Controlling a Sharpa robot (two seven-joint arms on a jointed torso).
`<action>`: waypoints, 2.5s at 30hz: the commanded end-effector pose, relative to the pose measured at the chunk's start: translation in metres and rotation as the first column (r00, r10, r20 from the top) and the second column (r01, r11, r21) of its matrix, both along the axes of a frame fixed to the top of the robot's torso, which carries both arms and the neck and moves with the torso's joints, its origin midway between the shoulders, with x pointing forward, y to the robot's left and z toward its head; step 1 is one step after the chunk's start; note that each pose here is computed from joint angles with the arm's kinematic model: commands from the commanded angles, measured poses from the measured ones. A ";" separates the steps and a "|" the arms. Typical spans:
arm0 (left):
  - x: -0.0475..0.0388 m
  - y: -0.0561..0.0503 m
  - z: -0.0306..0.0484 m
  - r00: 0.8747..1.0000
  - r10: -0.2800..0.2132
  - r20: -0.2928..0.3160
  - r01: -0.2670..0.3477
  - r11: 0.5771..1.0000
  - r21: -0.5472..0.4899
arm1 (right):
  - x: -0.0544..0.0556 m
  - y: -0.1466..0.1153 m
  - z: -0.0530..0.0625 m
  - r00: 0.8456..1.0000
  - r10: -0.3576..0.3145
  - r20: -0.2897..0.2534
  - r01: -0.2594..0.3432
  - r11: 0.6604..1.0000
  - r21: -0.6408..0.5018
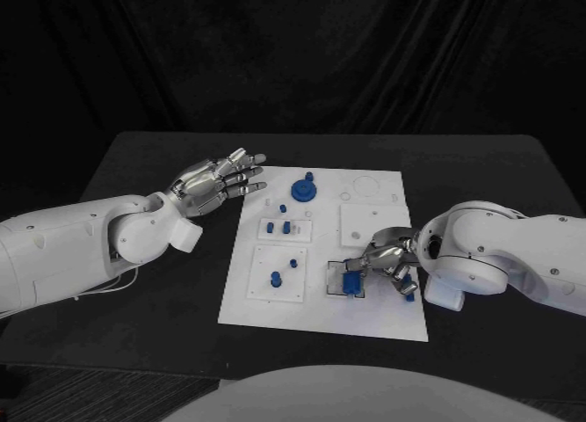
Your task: Assemble the parts on the task board
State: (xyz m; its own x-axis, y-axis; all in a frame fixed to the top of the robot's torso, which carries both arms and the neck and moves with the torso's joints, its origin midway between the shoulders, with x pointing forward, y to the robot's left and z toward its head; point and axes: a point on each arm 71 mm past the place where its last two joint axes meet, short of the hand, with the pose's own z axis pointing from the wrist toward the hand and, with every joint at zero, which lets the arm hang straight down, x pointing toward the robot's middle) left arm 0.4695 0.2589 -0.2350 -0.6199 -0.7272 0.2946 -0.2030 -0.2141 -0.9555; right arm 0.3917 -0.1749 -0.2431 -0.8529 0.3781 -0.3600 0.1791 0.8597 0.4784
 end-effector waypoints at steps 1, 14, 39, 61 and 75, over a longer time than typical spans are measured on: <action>-0.0011 0.000 0.0006 1.000 -0.009 0.003 0.009 1.000 -0.022 | 0.001 -0.002 -0.006 1.000 -0.011 0.027 0.012 0.999 -0.033; -0.0004 0.001 -0.0006 1.000 -0.008 0.001 0.008 1.000 -0.019 | -0.002 0.002 -0.007 1.000 0.016 0.015 -0.015 0.999 -0.032; -0.0001 0.002 -0.0043 1.000 -0.013 -0.012 0.013 1.000 -0.013 | -0.003 0.007 -0.008 0.999 0.043 0.002 -0.043 0.998 -0.034; -0.0002 0.002 -0.0061 1.000 -0.015 -0.017 0.015 1.000 -0.010 | -0.007 0.006 -0.003 0.999 0.020 0.026 -0.019 1.000 -0.021; -0.0001 0.002 -0.0072 1.000 -0.017 -0.023 0.017 1.000 -0.006 | -0.007 0.008 0.001 0.999 0.014 0.044 -0.014 1.000 -0.006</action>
State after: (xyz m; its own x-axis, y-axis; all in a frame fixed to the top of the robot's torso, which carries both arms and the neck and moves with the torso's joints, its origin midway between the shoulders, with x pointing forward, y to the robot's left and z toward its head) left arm 0.4704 0.2631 -0.2419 -0.6134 -0.7299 0.3017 -0.2245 -0.2050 -0.9527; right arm 0.3838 -0.1654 -0.2431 -0.8547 0.3457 -0.3873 0.1310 0.8655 0.4834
